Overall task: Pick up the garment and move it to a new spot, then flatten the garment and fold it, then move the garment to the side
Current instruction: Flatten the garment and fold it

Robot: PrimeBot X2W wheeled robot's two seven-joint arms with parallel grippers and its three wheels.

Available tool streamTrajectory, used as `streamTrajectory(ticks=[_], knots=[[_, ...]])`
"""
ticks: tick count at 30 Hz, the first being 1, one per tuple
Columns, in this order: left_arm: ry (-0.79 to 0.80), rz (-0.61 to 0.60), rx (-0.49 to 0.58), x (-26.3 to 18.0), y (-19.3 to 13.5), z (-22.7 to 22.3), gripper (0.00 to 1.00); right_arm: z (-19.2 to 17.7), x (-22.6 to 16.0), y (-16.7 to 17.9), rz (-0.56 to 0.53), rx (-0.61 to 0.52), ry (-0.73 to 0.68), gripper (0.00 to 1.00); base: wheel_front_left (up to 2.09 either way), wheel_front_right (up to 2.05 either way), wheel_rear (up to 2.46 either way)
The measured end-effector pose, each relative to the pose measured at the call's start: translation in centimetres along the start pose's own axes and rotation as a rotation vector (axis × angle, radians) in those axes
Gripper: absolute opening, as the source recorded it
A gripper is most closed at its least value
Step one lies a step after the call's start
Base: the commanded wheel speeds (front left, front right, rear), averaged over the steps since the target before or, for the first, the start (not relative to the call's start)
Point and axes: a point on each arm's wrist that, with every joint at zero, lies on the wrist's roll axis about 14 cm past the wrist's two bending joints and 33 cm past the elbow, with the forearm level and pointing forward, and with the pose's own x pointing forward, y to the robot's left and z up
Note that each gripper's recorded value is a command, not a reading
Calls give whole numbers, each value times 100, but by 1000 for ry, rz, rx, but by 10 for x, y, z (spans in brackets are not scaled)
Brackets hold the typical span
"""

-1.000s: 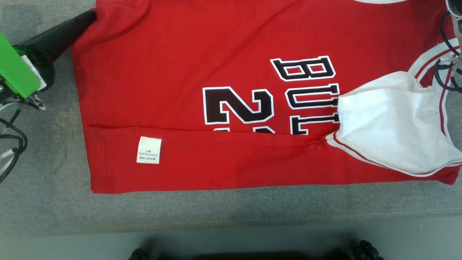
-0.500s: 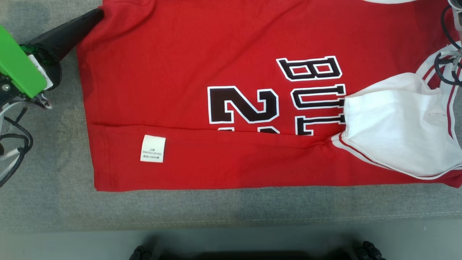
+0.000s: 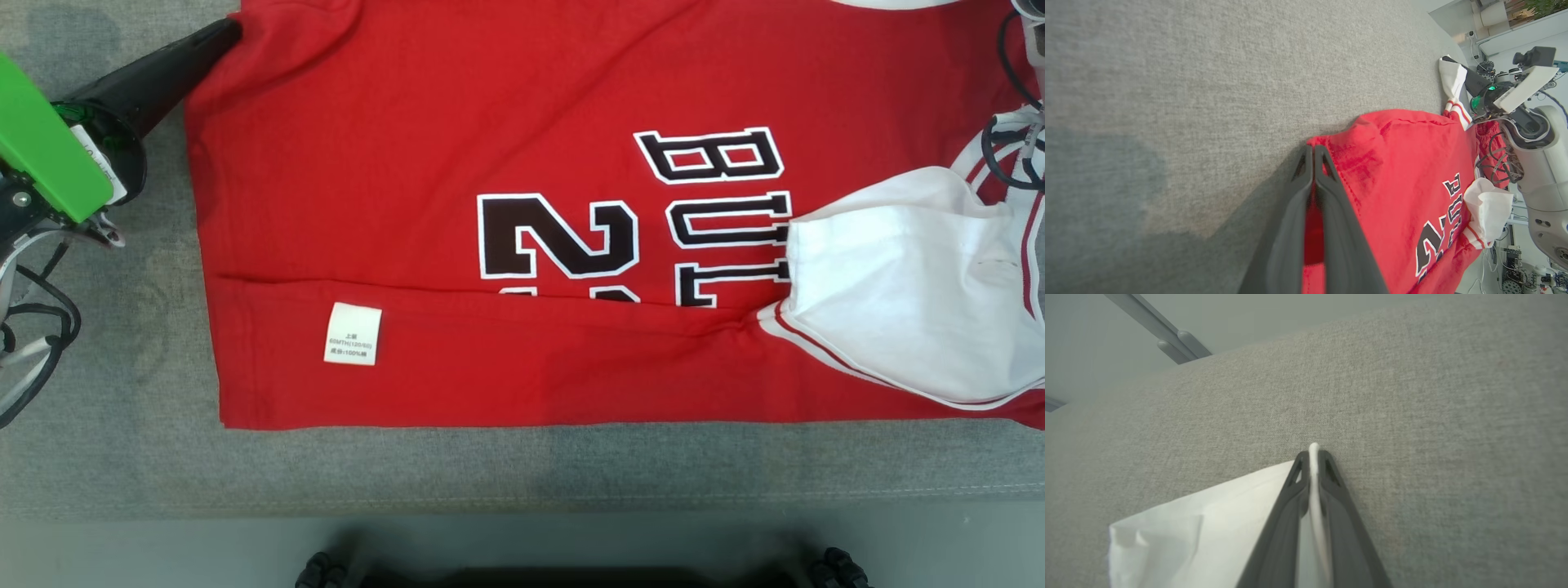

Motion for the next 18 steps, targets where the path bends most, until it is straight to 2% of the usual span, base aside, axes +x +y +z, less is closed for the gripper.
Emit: streamTrajectory(ticks=[1,18], knots=[[0,0,0,0,0,0,0,0,0,1,3,-1,-2,0,0,0,0],[-68,-12,16,-1,-8,14,0,16,-10,13,52,-26,-81,0,0,0,0]])
